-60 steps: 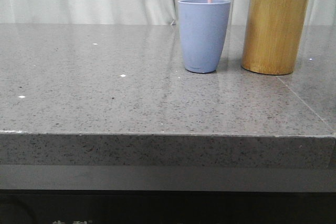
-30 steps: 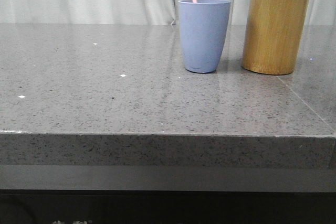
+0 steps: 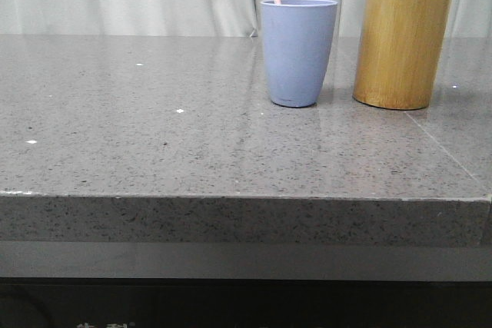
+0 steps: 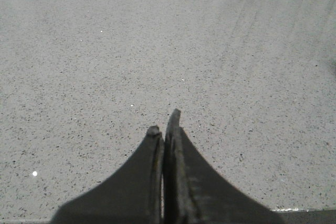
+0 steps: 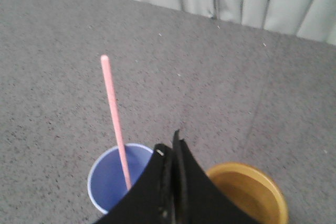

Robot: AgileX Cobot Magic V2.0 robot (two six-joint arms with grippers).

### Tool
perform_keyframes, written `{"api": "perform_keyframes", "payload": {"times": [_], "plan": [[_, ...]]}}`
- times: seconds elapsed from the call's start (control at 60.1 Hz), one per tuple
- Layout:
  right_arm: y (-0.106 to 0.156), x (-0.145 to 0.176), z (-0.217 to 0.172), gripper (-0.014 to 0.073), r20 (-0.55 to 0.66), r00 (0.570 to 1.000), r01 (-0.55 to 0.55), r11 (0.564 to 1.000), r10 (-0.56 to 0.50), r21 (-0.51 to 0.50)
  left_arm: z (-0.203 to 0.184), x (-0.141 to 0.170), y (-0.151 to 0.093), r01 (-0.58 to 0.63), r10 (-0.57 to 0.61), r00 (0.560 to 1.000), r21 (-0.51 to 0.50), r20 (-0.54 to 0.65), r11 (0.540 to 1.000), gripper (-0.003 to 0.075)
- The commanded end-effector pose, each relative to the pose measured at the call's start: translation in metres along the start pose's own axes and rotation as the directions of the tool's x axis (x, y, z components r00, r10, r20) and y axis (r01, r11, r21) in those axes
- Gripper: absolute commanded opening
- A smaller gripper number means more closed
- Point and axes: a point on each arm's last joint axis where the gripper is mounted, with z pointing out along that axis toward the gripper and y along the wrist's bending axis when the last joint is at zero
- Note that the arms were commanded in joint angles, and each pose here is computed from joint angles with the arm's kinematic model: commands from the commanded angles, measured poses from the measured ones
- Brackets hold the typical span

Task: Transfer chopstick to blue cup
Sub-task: 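Open the right gripper and withdraw it from the stick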

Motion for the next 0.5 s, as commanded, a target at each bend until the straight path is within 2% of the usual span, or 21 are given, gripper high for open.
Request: {"api": "perform_keyframes", "payload": {"times": [0.0, 0.15, 0.266, 0.482], "plan": [[-0.011, -0.013, -0.037, -0.0067, 0.095, 0.995, -0.022, 0.999, 0.018, 0.037, -0.003, -0.015, -0.001, 0.009, -0.01, 0.995, 0.01, 0.101, 1.0, -0.0019], [-0.031, 0.004, -0.066, -0.0067, 0.109, 0.993, -0.061, 0.991, 0.048, 0.117, -0.003, -0.015, -0.001, 0.009, -0.01, 0.995, 0.01, 0.101, 1.0, -0.0019], [-0.044, 0.032, -0.086, -0.0067, 0.101, 0.992, -0.096, 0.978, 0.079, 0.186, -0.003, -0.015, -0.001, 0.009, -0.01, 0.995, 0.01, 0.101, 1.0, -0.0019], [-0.041, 0.092, -0.115, -0.0067, 0.174, 0.982, -0.113, 0.97, 0.075, 0.217, -0.003, -0.015, -0.001, 0.009, -0.01, 0.995, 0.01, 0.101, 1.0, -0.0019]]}}
